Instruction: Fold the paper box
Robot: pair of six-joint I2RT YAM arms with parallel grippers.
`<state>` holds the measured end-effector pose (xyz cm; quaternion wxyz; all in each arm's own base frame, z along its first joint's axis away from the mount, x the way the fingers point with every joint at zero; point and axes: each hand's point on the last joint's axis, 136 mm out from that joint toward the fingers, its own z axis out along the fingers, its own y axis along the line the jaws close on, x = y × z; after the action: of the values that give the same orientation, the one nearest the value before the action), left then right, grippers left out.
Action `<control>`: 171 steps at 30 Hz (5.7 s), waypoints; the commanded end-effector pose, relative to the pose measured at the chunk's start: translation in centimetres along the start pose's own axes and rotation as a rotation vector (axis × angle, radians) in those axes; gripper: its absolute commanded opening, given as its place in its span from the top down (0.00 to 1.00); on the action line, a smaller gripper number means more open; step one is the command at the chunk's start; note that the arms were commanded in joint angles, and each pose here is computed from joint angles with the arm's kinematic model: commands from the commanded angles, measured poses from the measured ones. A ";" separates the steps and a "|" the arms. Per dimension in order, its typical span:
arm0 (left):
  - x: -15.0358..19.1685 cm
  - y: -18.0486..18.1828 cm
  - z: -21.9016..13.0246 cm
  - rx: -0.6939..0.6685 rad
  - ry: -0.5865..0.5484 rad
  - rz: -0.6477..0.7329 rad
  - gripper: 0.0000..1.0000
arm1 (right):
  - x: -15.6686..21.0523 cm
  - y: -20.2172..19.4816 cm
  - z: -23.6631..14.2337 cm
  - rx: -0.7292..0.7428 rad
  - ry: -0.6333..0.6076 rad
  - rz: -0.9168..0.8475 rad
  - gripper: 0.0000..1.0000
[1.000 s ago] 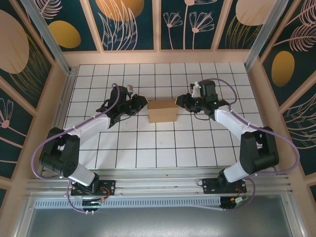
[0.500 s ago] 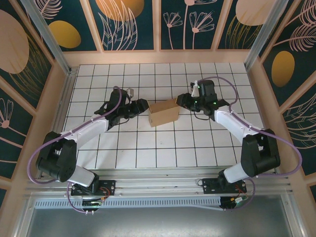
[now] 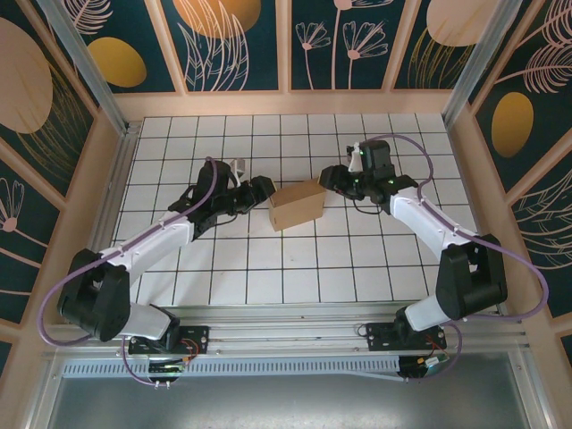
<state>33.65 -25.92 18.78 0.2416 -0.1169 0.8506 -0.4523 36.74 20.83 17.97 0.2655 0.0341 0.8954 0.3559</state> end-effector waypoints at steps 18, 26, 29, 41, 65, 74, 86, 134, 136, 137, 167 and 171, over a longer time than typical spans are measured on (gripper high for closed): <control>1.3 0.5 -0.2 0.017 -0.039 -0.210 0.35 | 3.2 -2.1 1.5 0.018 0.106 0.033 0.72; 2.3 2.0 0.8 -0.090 0.004 -0.186 0.35 | 3.2 -1.9 1.8 0.011 0.104 0.030 0.74; 2.5 2.0 1.3 -0.087 0.012 -0.190 0.35 | 3.2 -2.0 1.7 0.013 0.105 0.028 0.74; 4.3 4.6 1.3 -0.127 0.032 -0.247 0.69 | 4.1 -3.6 2.0 0.069 0.101 0.052 0.74; 8.8 14.4 0.6 -0.455 0.155 -0.065 0.97 | 7.6 -10.6 2.1 0.303 0.113 -0.100 0.79; 12.3 19.8 -0.6 -0.639 0.212 -0.026 0.93 | 9.8 -12.9 2.3 0.343 0.124 -0.101 0.81; 12.2 8.3 -0.6 -0.202 0.206 0.097 0.70 | 12.1 -9.3 -2.1 0.241 0.064 -0.020 0.77; -9.7 12.8 10.4 -0.127 -0.129 0.034 0.45 | 1.8 -2.9 15.8 -0.085 -0.061 0.315 0.73; -10.5 12.7 10.6 -0.106 -0.135 0.034 0.44 | 0.7 -3.0 16.7 -0.066 -0.047 0.299 0.73; -10.9 12.6 10.5 -0.102 -0.145 0.033 0.43 | 0.2 -2.8 16.9 -0.068 -0.041 0.291 0.73; -12.0 14.9 -17.6 -0.760 -0.930 0.590 0.01 | -6.5 -24.2 -14.0 0.606 -0.776 -0.089 0.09; -10.9 17.6 -18.8 -0.844 -0.970 0.664 0.01 | -6.6 -25.1 -11.8 0.537 -0.781 -0.186 0.03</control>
<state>33.60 -0.25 13.15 0.5887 -0.1198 0.7974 0.0564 38.10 -6.44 8.97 0.5192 0.2065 0.8270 0.0624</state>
